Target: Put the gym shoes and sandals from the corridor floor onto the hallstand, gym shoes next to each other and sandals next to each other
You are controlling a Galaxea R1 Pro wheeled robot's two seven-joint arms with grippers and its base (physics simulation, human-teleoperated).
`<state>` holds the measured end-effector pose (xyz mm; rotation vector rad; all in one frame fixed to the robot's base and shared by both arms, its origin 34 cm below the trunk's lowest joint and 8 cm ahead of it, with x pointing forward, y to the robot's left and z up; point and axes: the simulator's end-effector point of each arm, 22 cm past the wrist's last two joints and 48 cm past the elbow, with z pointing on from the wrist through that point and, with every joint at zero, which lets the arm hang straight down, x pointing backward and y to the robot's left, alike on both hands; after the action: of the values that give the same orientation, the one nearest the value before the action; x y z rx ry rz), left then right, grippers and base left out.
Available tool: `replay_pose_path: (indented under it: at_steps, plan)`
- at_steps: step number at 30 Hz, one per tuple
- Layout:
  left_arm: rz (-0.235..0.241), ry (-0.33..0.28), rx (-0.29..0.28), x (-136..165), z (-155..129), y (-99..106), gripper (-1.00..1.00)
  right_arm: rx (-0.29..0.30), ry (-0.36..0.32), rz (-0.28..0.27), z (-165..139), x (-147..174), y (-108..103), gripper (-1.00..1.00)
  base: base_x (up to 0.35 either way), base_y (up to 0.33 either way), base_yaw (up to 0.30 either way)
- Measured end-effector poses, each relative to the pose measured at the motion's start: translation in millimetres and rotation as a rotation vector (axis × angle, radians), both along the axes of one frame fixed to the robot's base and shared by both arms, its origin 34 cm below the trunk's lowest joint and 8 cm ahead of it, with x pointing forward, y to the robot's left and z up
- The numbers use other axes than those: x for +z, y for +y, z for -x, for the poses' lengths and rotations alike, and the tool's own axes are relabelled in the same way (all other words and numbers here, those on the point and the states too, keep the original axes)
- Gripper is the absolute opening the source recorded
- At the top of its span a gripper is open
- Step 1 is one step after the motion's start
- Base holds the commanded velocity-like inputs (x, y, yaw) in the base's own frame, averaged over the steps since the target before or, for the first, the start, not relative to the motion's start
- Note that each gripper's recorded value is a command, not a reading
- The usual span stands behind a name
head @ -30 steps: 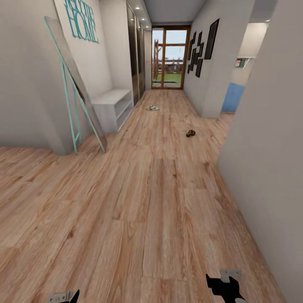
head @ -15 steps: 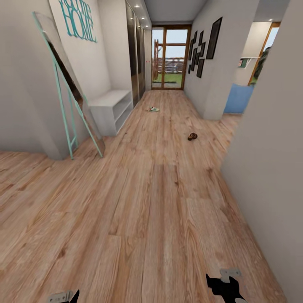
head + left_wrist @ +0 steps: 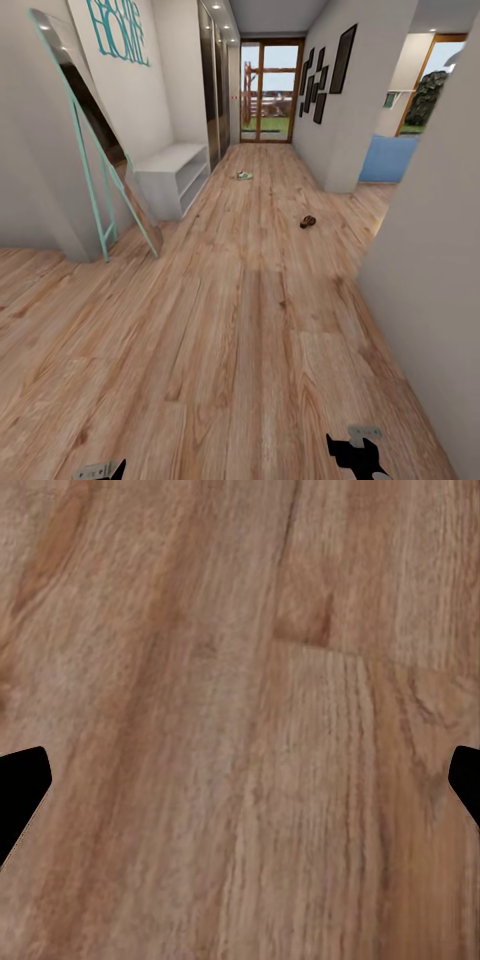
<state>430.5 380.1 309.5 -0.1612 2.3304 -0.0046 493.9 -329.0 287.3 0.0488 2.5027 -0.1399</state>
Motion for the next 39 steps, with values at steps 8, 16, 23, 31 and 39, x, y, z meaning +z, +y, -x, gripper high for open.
replay_pose_path:
  at_steps: [8,16,23,31,39]
  plan:
    - [0.0,0.0,0.0,0.0,0.1,0.0,1.0,0.0,0.0,0.0,-0.1,0.0,0.1,1.0,0.337,0.0,0.0]
    - [0.0,0.0,0.0,0.0,0.1,0.1,1.0,0.001,0.0,0.0,0.0,0.0,0.2,1.0,0.337,0.0,0.0]
    - [0.0,0.0,0.0,0.0,0.2,0.1,1.0,0.003,0.0,-0.001,-0.2,0.0,0.8,1.0,0.336,0.0,0.0]
    - [0.0,0.0,0.001,0.1,-0.2,0.2,1.0,0.003,0.001,-0.002,0.0,-0.1,1.0,1.0,0.336,0.0,0.0]
    - [0.0,0.0,0.001,0.0,0.1,0.2,1.0,0.003,0.001,-0.001,0.1,-0.2,0.8,1.0,0.336,0.0,0.0]
